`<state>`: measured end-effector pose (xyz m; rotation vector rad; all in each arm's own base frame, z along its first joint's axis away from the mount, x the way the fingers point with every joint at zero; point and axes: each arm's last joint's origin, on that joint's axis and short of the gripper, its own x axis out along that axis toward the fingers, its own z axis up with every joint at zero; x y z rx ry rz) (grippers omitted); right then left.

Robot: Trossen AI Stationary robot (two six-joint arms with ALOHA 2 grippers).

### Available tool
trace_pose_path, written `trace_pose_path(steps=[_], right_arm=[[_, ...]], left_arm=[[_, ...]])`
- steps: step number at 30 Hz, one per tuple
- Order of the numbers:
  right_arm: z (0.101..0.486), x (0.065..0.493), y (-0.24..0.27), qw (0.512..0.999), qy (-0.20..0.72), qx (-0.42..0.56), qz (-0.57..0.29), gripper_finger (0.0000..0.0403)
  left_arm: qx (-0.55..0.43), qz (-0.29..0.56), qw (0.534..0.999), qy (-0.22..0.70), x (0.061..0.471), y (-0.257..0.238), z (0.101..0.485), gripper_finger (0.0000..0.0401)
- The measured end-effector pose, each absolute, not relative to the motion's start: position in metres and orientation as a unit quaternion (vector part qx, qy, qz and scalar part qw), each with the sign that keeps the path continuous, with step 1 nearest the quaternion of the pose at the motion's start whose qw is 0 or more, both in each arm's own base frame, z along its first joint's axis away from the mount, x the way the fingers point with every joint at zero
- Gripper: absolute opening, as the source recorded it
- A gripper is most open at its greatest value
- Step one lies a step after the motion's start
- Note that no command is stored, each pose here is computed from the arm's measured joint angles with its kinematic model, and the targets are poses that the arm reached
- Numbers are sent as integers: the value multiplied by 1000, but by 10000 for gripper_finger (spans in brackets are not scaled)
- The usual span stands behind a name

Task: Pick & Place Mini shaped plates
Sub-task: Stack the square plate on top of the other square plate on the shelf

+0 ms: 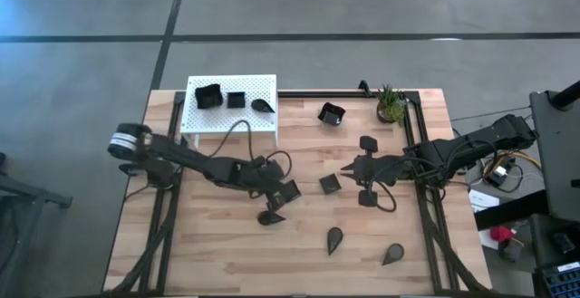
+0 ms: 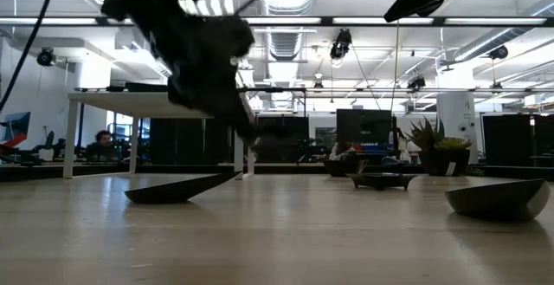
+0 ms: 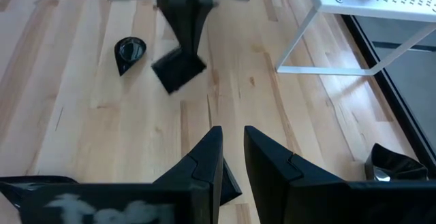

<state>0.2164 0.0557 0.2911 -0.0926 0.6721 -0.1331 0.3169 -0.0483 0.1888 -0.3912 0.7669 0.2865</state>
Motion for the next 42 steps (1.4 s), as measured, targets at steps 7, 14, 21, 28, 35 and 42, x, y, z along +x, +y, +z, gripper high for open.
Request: trace_pose_path(steps=[7, 14, 21, 28, 35, 42], right_arm=[[291, 216, 56, 941, 329, -45, -65, 59], [292, 217, 56, 942, 327, -44, -65, 59], [292, 217, 56, 942, 326, -44, -65, 59], [292, 217, 56, 942, 326, -45, -65, 59], [292, 217, 56, 941, 327, -61, -63, 59], [292, 217, 56, 941, 327, -67, -62, 59]], left_arm=[[-138, 172, 915, 337, 291, -36, 253, 0], [-135, 311, 900, 274, 249, -7, 308, 0], [-163, 414, 871, 209, 213, 37, 339, 0], [-174, 515, 813, 209, 199, 83, 336, 0], [-199, 563, 774, 212, 195, 110, 326, 0], [-206, 574, 755, 241, 203, 124, 311, 0]])
